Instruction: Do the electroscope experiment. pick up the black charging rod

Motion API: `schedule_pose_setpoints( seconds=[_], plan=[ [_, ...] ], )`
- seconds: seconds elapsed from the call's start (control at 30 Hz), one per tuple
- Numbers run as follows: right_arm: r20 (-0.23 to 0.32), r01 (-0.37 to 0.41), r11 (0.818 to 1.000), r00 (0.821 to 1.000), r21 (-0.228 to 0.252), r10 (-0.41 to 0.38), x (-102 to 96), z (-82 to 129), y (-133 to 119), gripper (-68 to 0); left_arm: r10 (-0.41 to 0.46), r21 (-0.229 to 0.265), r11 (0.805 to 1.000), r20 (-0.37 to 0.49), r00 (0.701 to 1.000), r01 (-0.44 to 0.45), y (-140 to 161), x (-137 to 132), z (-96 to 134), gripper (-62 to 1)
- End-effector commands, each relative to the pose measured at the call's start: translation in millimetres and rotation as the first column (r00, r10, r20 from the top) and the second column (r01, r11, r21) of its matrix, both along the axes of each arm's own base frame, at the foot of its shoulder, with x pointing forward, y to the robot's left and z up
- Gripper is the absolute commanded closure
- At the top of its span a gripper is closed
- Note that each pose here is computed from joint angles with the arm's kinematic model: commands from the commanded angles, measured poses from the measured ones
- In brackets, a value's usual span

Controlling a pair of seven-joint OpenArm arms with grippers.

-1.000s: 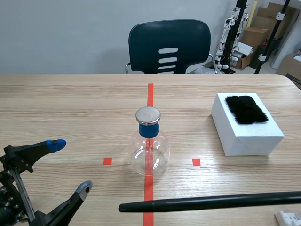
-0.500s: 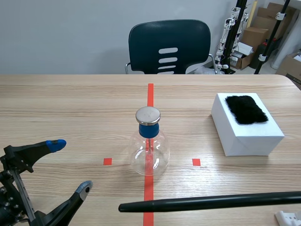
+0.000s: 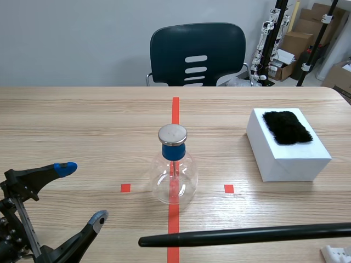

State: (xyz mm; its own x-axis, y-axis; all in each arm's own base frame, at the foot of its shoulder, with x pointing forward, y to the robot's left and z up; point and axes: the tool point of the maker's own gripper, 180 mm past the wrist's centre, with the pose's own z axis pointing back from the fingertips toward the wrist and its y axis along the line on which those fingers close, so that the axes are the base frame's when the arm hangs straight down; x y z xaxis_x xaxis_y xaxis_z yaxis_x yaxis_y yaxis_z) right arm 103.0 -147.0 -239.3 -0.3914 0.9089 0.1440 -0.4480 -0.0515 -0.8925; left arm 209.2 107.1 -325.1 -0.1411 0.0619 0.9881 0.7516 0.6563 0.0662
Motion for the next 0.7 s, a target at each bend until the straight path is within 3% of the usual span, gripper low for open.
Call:
schedule_pose_setpoints(
  seconds=[0.0, 0.67],
  plan=[
    [0.015, -0.004, 1.000, 1.000, 0.006, 0.004, 1.4, 3.6, 0.6, -0.6, 0.002, -0.025, 1.000, 0.020, 1.000, -0.001, -1.9, 2.0, 6.4, -62.3],
    [0.015, -0.005, 1.000, 1.000, 0.006, 0.005, 1.4, 3.7, 0.7, -0.6, 0.002, -0.025, 1.000, 0.020, 1.000, -0.001, -1.9, 2.0, 6.4, -62.3]
  ],
)
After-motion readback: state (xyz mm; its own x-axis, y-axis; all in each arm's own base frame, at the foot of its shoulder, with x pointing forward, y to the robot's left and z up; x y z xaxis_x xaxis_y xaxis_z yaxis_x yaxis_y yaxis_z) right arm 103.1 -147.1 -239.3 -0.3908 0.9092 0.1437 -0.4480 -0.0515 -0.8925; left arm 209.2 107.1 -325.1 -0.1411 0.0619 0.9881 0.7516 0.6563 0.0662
